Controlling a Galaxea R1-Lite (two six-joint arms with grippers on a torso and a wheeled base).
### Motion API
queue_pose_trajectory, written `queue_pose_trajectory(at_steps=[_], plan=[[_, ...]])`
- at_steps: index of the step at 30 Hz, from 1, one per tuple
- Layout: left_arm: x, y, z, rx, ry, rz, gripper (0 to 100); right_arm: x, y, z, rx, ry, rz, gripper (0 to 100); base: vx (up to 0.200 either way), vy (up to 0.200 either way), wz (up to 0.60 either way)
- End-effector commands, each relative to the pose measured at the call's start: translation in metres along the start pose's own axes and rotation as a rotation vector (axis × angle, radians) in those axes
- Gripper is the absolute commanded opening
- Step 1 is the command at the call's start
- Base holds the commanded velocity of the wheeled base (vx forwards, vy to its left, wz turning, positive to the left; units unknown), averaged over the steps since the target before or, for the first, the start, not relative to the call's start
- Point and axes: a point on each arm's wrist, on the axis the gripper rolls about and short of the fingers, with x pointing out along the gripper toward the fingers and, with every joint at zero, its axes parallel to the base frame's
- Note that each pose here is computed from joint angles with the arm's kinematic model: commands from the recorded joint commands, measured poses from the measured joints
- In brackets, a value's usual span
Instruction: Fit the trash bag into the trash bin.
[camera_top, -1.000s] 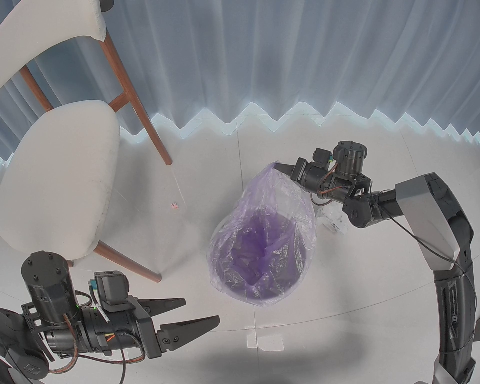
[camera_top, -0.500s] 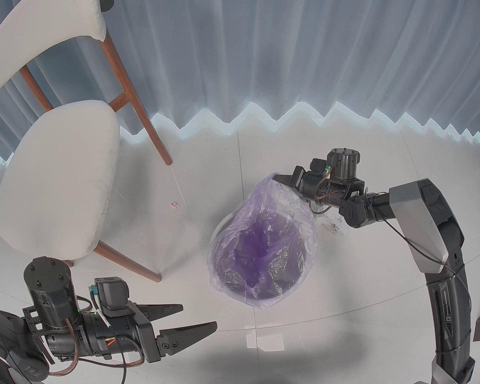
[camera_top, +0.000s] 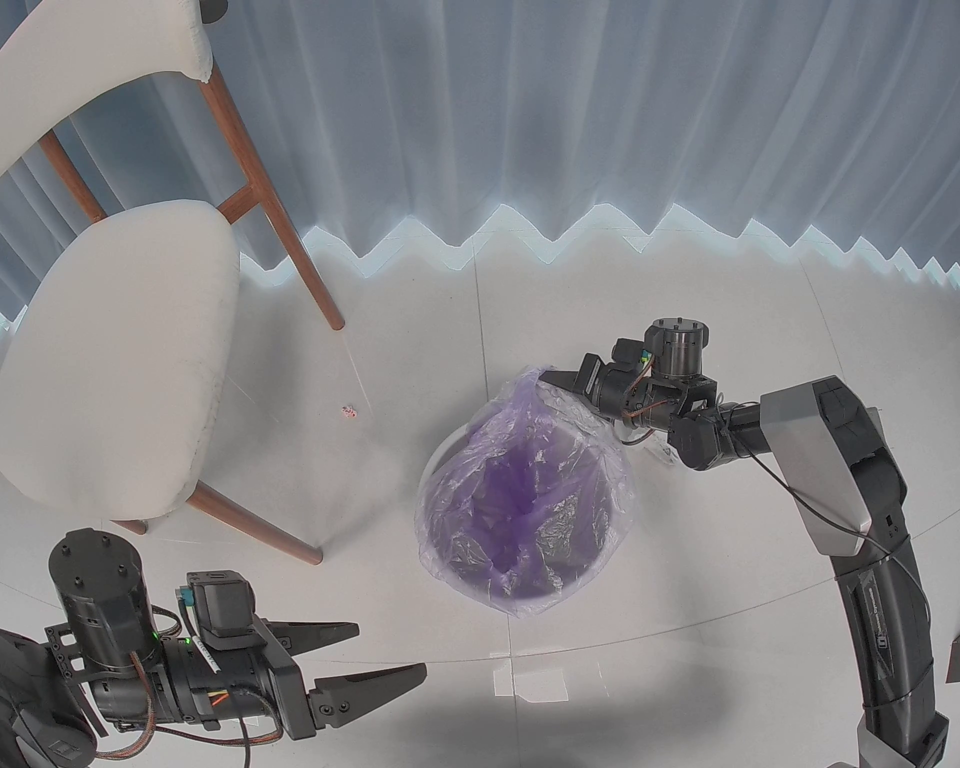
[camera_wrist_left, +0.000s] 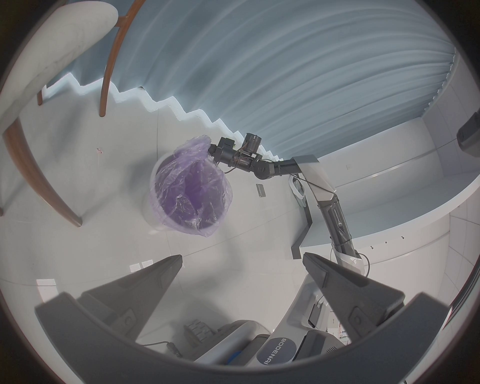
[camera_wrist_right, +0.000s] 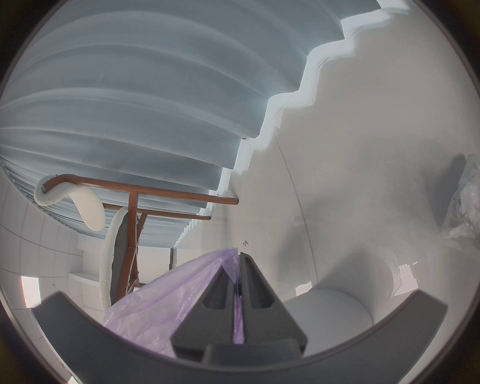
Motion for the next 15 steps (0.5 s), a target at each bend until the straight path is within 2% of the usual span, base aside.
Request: queue_pose_trajectory(at_steps=[1, 8, 9, 12, 15], plan=[[-0.001, 0.001, -0.003, -0.004, 0.010, 0.004, 100, 0.007, -0.013, -0.006, 0.015, 0.012, -0.006, 0, 0.000, 0.000, 0.00], [-0.001, 0.001, -0.004, -0.004, 0.014, 0.006, 100, 0.011, -0.031, -0.023, 0.068, 0.071, -0.058, 0, 0.000, 0.000, 0.00], [-0.001, 0.001, -0.004, -0.005, 0.016, 0.007, 100, 0.012, -0.033, -0.025, 0.073, 0.078, -0.064, 100, 0.000, 0.000, 0.00], [-0.001, 0.001, -0.003, -0.004, 0.012, 0.005, 100, 0.010, -0.034, -0.024, 0.082, 0.085, -0.074, 100, 0.000, 0.000, 0.00], [0.000, 0.001, -0.002, -0.001, 0.008, 0.002, 100, 0.006, -0.021, -0.012, 0.060, 0.063, -0.056, 100, 0.000, 0.000, 0.00]])
